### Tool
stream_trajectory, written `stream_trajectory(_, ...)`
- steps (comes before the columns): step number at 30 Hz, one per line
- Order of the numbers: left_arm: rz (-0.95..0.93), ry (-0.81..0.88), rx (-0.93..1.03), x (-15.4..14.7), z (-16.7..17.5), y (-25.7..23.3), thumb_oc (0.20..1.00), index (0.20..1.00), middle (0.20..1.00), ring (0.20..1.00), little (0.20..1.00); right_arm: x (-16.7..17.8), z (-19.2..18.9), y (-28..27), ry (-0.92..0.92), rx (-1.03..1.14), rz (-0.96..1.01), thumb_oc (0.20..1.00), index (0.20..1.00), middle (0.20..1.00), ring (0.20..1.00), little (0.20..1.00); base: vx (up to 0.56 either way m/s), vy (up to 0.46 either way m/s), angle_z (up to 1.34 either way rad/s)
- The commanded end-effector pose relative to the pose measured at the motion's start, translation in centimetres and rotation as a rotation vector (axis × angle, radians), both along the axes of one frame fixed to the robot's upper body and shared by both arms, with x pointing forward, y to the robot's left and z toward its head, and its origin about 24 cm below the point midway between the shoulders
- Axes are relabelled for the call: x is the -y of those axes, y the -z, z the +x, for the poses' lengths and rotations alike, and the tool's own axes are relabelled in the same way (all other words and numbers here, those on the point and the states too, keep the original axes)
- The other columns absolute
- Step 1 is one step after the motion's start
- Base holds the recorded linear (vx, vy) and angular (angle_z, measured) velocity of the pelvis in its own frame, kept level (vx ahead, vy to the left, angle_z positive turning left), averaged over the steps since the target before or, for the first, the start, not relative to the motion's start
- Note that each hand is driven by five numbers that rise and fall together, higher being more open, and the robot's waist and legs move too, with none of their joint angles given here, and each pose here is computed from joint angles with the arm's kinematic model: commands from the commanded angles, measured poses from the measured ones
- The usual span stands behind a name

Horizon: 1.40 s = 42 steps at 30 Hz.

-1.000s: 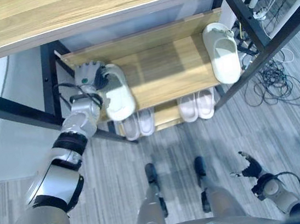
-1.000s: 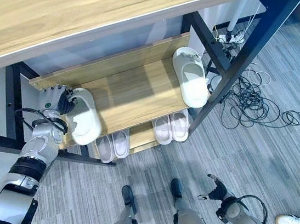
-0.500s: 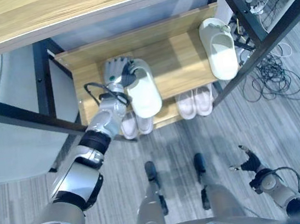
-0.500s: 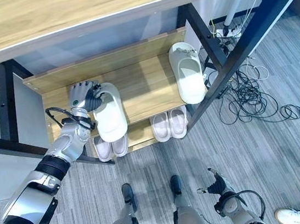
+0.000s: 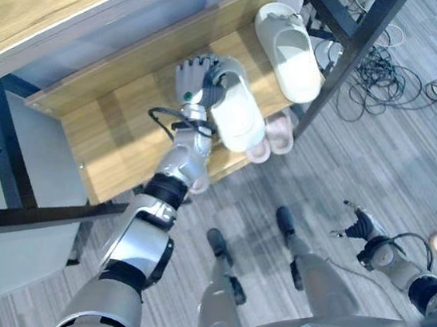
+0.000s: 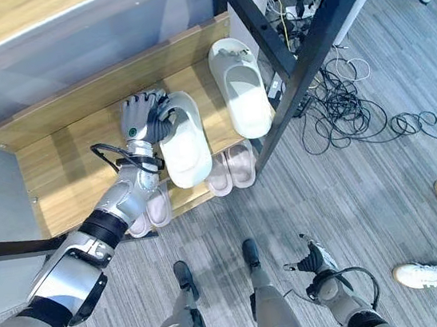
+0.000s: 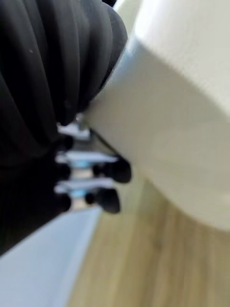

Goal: Arrange the slippers neatly on the shoe rack.

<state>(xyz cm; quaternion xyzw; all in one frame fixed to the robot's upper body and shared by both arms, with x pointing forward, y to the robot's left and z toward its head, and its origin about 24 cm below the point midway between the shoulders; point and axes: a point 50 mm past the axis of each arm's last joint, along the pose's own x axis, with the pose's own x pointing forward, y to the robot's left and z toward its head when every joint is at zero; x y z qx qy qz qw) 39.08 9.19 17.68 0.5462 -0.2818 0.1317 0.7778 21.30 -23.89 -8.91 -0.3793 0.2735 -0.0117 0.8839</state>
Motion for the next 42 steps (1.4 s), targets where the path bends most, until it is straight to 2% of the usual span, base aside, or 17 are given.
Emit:
stream_trajectory(1, -0.031, -0.013, 0.110, 0.2, 0.8, -4.2, 0.200, 0.200, 0.200, 0.200, 0.200, 1.1, 1.0, -1.3, -0.017, 0.068, -0.056, 1.000, 1.000, 1.000, 1.000, 1.000, 0.02, -0.029, -0.17)
stream_trajectory(5, -0.052, -0.009, 0.109, 1.6, 1.2, -5.0, 0.200, 0.200, 0.200, 0.200, 0.200, 0.8, 1.1, -1.0, -0.028, 0.059, -0.065, 1.000, 1.000, 1.000, 1.000, 1.000, 0.01, -0.019, -0.13)
stream_trajectory(7, 0.006, -0.035, 0.128, 1.5, 1.5, -5.9, 0.200, 0.200, 0.200, 0.200, 0.200, 1.0, 0.9, -0.8, -0.026, 0.046, -0.076, 1.000, 1.000, 1.000, 1.000, 1.000, 0.00, 0.000, 0.00)
stream_trajectory(14, 0.163, -0.183, 0.199, -1.5, 2.3, -8.9, 0.200, 0.200, 0.200, 0.200, 0.200, 1.9, 0.1, -0.5, -0.016, 0.033, -0.105, 1.000, 1.000, 1.000, 1.000, 1.000, 0.00, -0.004, 0.00)
stream_trajectory(20, 0.186, -0.206, 0.225, -1.6, 2.3, -8.9, 0.216, 0.216, 0.216, 0.216, 0.216, 1.1, 0.8, -0.7, -0.038, 0.059, -0.083, 1.000, 1.000, 1.000, 1.000, 1.000, 0.00, -0.001, 0.02)
stream_trajectory(21, 0.149, -0.198, 0.214, -1.4, 2.3, -8.7, 0.313, 0.313, 0.313, 0.313, 0.313, 0.8, 0.9, -0.8, -0.048, 0.065, -0.081, 1.000, 1.000, 1.000, 1.000, 1.000, 0.00, 0.000, 0.00)
stream_trajectory(23, 0.129, -0.191, 0.205, -1.3, 2.3, -8.5, 0.338, 0.338, 0.338, 0.338, 0.338, 0.7, 0.9, -0.8, -0.050, 0.066, -0.080, 1.000, 1.000, 1.000, 1.000, 1.000, 0.00, 0.000, 0.00)
stream_trajectory(24, 0.100, -0.179, 0.198, -0.9, 2.2, -8.2, 0.382, 0.382, 0.382, 0.382, 0.382, 0.6, 0.8, -0.7, -0.054, 0.068, -0.080, 1.000, 1.000, 1.000, 1.000, 1.000, 0.00, 0.000, 0.00)
stream_trajectory(26, 0.092, -0.171, 0.196, -0.6, 2.2, -8.1, 0.420, 0.420, 0.420, 0.420, 0.420, 0.6, 0.8, -0.7, -0.054, 0.068, -0.081, 1.000, 1.000, 1.000, 1.000, 1.000, 0.00, 0.000, 0.00)
stream_trajectory(29, 0.060, -0.143, 0.175, 0.2, 2.1, -7.5, 0.645, 0.645, 0.645, 0.645, 0.645, 0.5, 0.8, -0.7, -0.050, 0.071, -0.081, 1.000, 1.000, 1.000, 1.000, 1.000, 0.00, 0.000, 0.00)
stream_trajectory(30, 0.054, -0.135, 0.169, 0.4, 2.1, -7.4, 0.875, 0.875, 0.875, 0.875, 0.875, 0.5, 0.9, -0.8, -0.050, 0.073, -0.080, 1.000, 1.000, 1.000, 1.000, 1.000, 0.00, 0.000, 0.00)
stream_trajectory(31, 0.053, -0.134, 0.160, 0.4, 2.1, -7.2, 1.000, 1.000, 1.000, 1.000, 1.000, 0.6, 1.0, -0.9, -0.049, 0.076, -0.082, 1.000, 1.000, 1.000, 1.000, 1.000, 0.00, 0.000, 0.00)
stream_trajectory(42, 0.012, -0.121, 0.173, 0.3, 2.2, -8.2, 1.000, 1.000, 1.000, 1.000, 1.000, 0.8, 0.9, -0.7, -0.041, 0.056, -0.087, 1.000, 1.000, 1.000, 1.000, 1.000, 0.00, 0.000, 0.00)
